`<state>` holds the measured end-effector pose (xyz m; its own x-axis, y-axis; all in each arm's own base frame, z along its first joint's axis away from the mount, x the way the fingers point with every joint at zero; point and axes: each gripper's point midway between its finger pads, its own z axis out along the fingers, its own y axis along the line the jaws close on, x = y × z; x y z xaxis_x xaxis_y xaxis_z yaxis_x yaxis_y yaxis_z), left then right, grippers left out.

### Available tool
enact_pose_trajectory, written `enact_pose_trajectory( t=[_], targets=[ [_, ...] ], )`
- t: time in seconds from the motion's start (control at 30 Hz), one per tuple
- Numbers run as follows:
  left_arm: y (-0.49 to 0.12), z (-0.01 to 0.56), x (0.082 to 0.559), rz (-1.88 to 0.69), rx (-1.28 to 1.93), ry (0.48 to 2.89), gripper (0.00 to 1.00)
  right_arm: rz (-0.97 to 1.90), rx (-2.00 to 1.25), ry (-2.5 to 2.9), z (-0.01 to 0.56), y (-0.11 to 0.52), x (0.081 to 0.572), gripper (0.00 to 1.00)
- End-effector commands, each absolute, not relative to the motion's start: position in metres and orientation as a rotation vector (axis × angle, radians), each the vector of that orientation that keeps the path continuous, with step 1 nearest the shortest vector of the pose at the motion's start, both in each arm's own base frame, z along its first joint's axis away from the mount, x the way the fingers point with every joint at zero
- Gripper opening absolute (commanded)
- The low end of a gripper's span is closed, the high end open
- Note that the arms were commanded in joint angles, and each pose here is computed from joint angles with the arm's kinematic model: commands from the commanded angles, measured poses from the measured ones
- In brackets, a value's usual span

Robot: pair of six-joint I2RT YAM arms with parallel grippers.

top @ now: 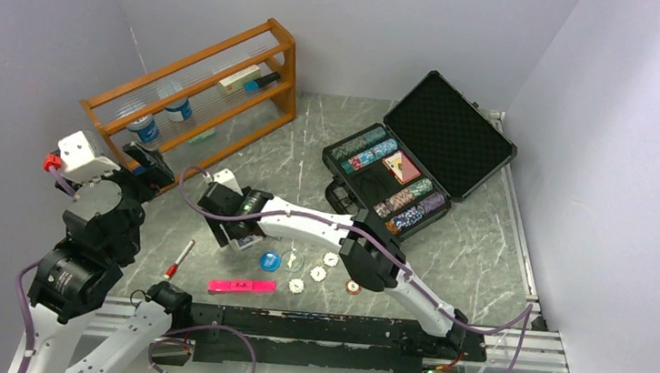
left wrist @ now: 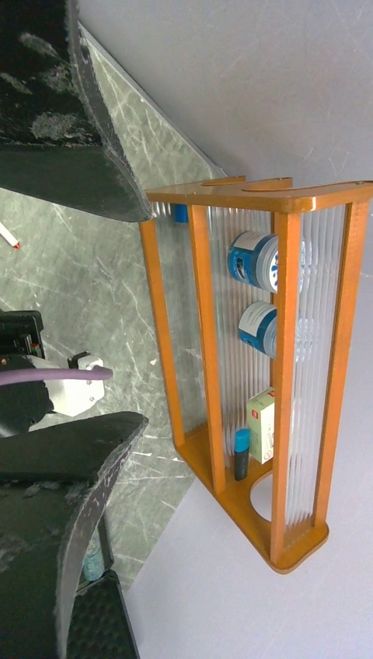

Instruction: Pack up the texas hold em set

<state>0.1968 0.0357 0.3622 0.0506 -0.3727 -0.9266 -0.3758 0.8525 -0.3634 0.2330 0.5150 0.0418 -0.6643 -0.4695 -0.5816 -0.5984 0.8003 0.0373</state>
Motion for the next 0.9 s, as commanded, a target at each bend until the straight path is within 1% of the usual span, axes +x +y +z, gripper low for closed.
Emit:
enact_pose_trajectory(
  t=[0.0,0.1,0.3,0.53,0.6,0.73,0.87],
  targets=[
    [0.037,0.366,0.198,0.015,-0.612,1.542,0.97,0.21,-0.722,2.385,0.046,0.513,0.249,0.78],
    [0.036,0.364,0.199,0.004,-0.614,1.546,0.97,0.173,-0.712,2.365,0.044,0.514,0.254,0.79],
    [0.033,0.362,0.199,-0.012,-0.611,1.545,0.97,0.167,-0.687,2.306,0.055,0.517,0.263,0.86],
    [0.033,0.359,0.2,-0.004,-0.607,1.555,0.97,0.184,-0.723,2.358,0.035,0.519,0.257,0.86],
    [0.033,0.357,0.2,-0.005,-0.608,1.558,0.97,0.199,-0.727,2.381,0.029,0.519,0.255,0.84],
    [0.029,0.355,0.202,-0.028,-0.604,1.562,0.97,0.247,-0.713,2.405,0.029,0.521,0.256,0.76],
    [0.026,0.35,0.207,-0.027,-0.59,1.568,0.97,0.267,-0.725,2.392,0.035,0.524,0.255,0.62]
  ],
)
